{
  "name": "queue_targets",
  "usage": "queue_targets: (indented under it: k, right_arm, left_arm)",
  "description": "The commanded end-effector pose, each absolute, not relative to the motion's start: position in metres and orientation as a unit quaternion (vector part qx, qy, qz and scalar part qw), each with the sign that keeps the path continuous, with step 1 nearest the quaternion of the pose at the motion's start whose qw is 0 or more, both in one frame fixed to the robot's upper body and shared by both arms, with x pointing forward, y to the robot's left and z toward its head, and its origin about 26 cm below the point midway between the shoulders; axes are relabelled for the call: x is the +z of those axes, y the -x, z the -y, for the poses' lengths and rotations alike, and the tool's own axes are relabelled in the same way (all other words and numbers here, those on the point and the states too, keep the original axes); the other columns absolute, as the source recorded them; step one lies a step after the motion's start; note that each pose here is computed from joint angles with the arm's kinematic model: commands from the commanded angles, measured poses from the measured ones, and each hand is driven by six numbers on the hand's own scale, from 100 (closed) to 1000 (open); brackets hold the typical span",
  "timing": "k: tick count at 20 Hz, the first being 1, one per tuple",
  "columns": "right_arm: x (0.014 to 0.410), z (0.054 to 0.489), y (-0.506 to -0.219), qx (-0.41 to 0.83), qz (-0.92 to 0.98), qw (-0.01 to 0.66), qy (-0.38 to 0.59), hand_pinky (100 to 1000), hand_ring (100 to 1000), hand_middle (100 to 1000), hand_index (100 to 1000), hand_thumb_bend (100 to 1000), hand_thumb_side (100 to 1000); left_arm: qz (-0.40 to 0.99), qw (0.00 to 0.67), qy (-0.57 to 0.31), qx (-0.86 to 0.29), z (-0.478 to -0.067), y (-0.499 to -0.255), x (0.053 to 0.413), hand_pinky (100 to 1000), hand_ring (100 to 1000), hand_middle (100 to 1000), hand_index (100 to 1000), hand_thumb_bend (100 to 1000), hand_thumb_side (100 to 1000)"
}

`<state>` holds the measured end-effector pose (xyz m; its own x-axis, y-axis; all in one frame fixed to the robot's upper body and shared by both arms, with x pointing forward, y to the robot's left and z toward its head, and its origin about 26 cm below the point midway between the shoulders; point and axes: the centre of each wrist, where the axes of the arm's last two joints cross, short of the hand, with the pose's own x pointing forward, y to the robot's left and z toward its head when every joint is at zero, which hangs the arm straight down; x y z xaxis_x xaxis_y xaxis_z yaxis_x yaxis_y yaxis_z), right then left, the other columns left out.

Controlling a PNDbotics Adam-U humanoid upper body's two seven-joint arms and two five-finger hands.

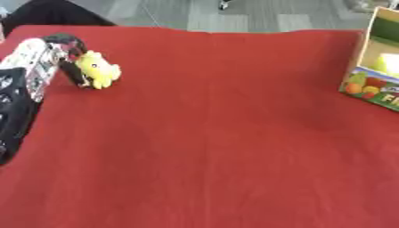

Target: Pick up the objects with one hand, pass them to the other hand, and then place them into the box on the other side of the table.

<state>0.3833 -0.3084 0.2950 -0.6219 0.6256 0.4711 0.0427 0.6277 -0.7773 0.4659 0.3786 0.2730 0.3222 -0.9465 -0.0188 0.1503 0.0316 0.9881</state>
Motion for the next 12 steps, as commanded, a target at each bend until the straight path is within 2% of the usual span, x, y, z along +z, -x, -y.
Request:
queue_targets:
  k: [1, 9, 12]
  right_arm:
    - [0.307, 0.308, -0.381, 0.385, 0.819, 0.366, 0.216, 931, 947, 862, 917, 100, 463]
    - [0.306, 0.304, -0.383, 0.398, 0.816, 0.359, 0.218, 933, 944, 859, 915, 100, 469]
    - [0.305, 0.304, -0.383, 0.400, 0.815, 0.358, 0.217, 934, 944, 858, 915, 100, 468]
  left_arm:
    - [0.383, 0.596, -0.560, -0.430, -0.384, -0.463, 0.290, 802, 806, 768, 883, 557, 100]
    - [0.387, 0.591, -0.555, -0.438, -0.381, -0.468, 0.281, 799, 793, 743, 825, 439, 100]
    - [0.375, 0.600, -0.535, -0.461, -0.382, -0.469, 0.277, 785, 772, 705, 762, 382, 100]
